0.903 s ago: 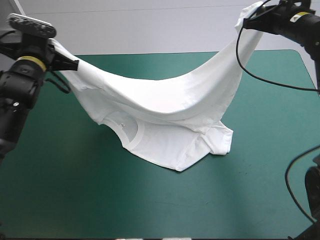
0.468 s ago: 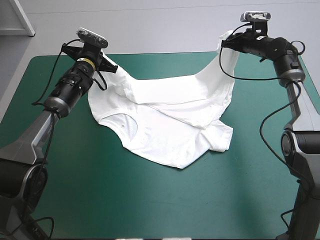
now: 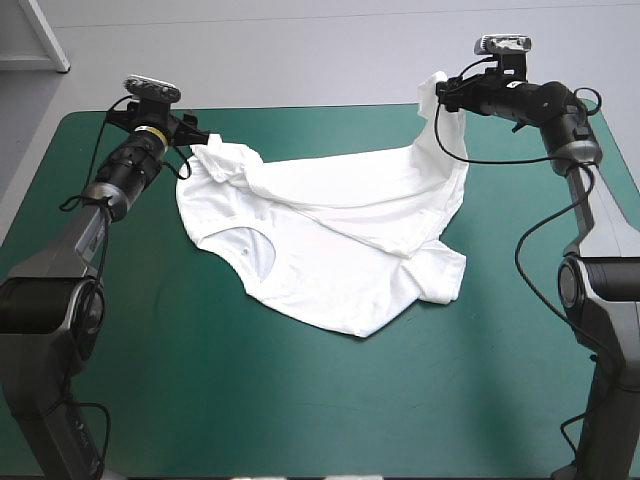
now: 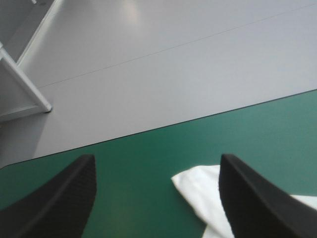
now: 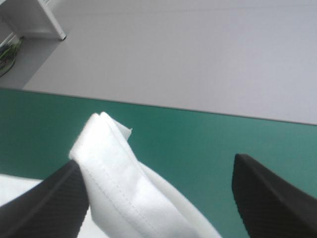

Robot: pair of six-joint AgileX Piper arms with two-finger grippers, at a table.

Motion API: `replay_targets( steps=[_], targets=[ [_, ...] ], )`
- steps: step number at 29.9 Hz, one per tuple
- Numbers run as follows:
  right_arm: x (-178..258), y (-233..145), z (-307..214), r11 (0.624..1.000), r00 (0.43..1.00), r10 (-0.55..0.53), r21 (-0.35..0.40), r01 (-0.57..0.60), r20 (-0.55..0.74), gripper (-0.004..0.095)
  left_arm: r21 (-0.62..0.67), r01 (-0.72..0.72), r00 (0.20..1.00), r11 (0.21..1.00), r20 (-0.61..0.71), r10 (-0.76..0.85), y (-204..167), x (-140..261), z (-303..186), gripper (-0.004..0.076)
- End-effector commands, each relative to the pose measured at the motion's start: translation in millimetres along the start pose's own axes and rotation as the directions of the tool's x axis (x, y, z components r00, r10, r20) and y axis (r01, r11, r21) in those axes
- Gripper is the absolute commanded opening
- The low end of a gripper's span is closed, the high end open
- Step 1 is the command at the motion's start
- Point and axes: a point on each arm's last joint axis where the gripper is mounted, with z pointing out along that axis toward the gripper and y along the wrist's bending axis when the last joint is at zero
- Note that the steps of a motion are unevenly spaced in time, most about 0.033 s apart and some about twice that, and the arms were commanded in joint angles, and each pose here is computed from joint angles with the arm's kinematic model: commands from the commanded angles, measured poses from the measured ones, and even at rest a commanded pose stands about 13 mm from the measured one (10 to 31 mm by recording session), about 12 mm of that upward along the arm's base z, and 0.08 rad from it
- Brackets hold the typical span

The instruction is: Fold the cloth

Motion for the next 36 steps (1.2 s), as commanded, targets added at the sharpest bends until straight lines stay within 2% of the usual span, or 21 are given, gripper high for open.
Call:
replay_targets(
  steps=[1,4,7,9,12,15,19,23,29,36],
  targets=[
    [-38.9,26.2,-49.9,0.997,0.997,-0.042,-0.060,0.046,0.057,0.0713,-0.065,0.025,0.990,0.998,0.138,-0.016,17.6,-62.3,-48.0,0.0522],
    [-40.7,38.0,-68.4,0.994,0.999,-0.033,-0.107,0.030,-0.023,0.0709,-0.128,0.024,0.989,0.991,0.149,-0.005,22.7,-88.2,-84.3,0.0522],
    [-40.2,46.6,-89.1,0.994,0.992,-0.008,-0.109,-0.006,-0.128,0.0698,-0.193,0.039,0.992,0.980,0.128,-0.015,23.1,-109.7,-125.4,0.0522],
    [-39.8,52.4,-104.6,0.994,0.981,-0.002,-0.104,-0.018,-0.195,0.0698,-0.214,-0.020,0.995,0.977,0.092,0.040,19.3,-119.7,-150.3,0.0522],
    [-37.6,60.2,-126.9,0.995,0.956,-0.008,-0.098,-0.022,-0.295,0.0698,-0.132,0.014,1.000,0.991,0.029,-0.010,14.2,-124.9,-181.7,0.0522],
    [-39.7,67.4,-148.5,0.998,0.955,-0.004,-0.061,-0.014,-0.297,0.0685,-0.002,0.060,0.996,0.998,-0.068,-0.060,6.7,-120.8,-199.5,0.0522],
    [-31.4,78.3,-171.8,0.998,0.951,0.001,-0.061,-0.021,-0.310,0.0673,0.101,0.082,0.962,0.992,-0.269,-0.052,-2.5,-104.6,-209.4,0.0521],
    [-13.8,85.0,-191.6,0.998,0.938,0.015,-0.058,-0.038,-0.346,0.0673,0.116,0.073,0.922,0.990,-0.386,-0.023,-5.4,-90.2,-210.3,0.0521],
    [29.5,98.3,-209.8,0.995,0.897,0.029,-0.076,-0.069,-0.441,0.0650,0.132,0.069,0.873,0.989,-0.488,0.004,-13.0,-63.4,-202.0,0.0521],
    [78.6,142.3,-220.0,0.982,0.860,-0.044,-0.179,-0.055,-0.508,0.0648,0.149,0.059,0.869,0.987,-0.495,0.023,-25.0,-31.6,-181.7,0.0521]
  ],
)
